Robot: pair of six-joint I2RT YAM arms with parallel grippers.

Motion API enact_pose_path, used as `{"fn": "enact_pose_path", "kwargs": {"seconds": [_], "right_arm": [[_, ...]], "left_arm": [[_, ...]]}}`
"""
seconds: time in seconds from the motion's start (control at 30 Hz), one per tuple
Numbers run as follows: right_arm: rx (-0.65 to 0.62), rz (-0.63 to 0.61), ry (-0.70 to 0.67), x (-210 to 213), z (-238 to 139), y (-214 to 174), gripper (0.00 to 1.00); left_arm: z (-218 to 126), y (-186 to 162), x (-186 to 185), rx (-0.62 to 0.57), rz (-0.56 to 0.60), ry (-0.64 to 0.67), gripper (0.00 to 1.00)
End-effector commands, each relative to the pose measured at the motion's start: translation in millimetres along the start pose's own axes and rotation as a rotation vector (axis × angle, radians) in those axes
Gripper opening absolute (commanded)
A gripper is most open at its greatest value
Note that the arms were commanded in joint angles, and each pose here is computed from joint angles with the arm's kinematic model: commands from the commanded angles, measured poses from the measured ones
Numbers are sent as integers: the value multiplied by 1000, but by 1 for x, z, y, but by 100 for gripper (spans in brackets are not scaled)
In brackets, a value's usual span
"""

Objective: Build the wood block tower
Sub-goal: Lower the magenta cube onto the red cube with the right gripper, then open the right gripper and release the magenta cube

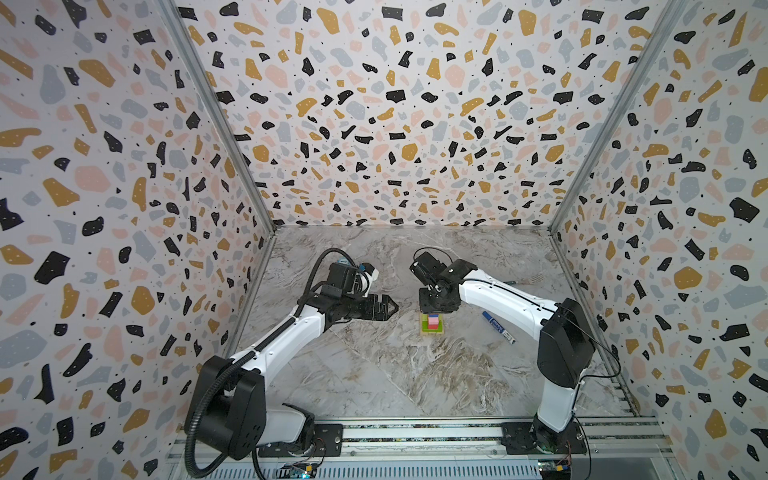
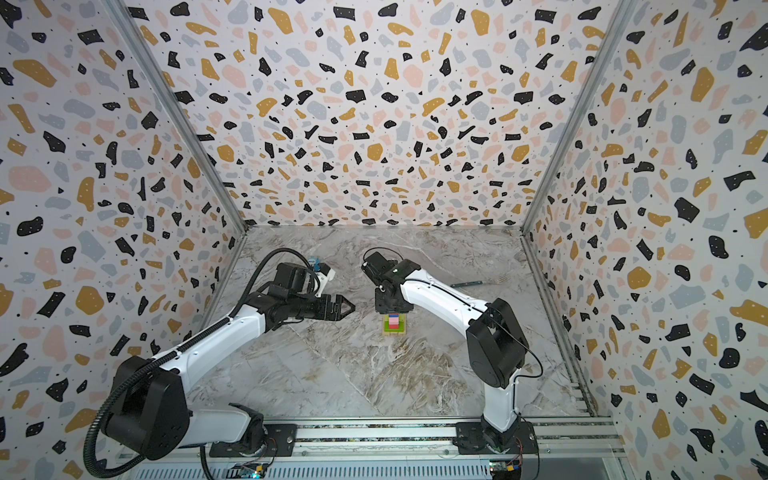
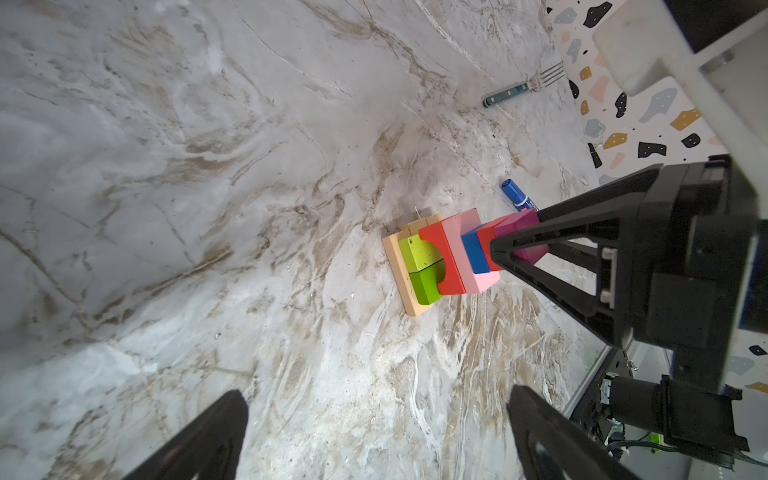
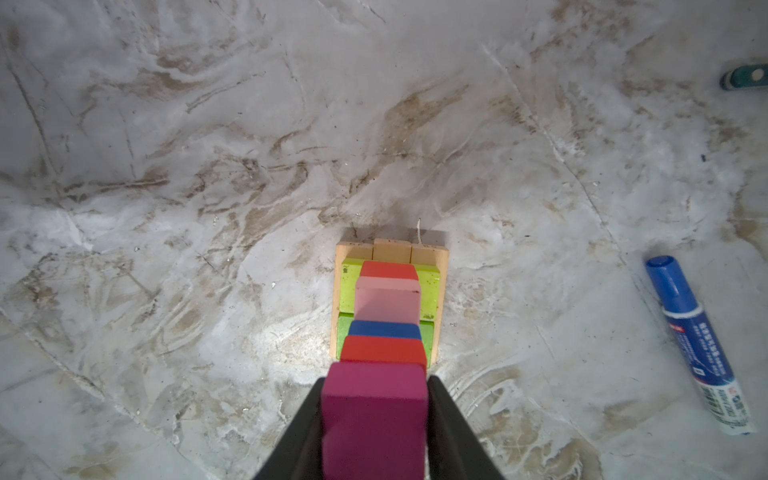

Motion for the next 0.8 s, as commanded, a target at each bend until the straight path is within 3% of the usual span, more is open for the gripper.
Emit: {"fn": "enact_pose_path", "kwargs": {"seconds": [0.0,0.37,0.77], "right_arm": [[-12,4,-6,-3,-8,-1,39],[-14,4,-8,-3,-8,-1,38],[-24,2,-13,-3,-11,2,47]], "left_arm": [[-2,2,0,-21,9,-10,99],[-2,3,0,-22,9,-9,99],[-1,2,0,-20,8,-9,99]]}}
Point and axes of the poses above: each gripper's point midway between its finger pads, its own z axis out along the fingers, its own x axis along the line the jaws close on, y = z × x, the point moved 6 cm from there along -z, back along the fingers, and after that the axes turned 1 degree about -z, right-handed, at the moved point
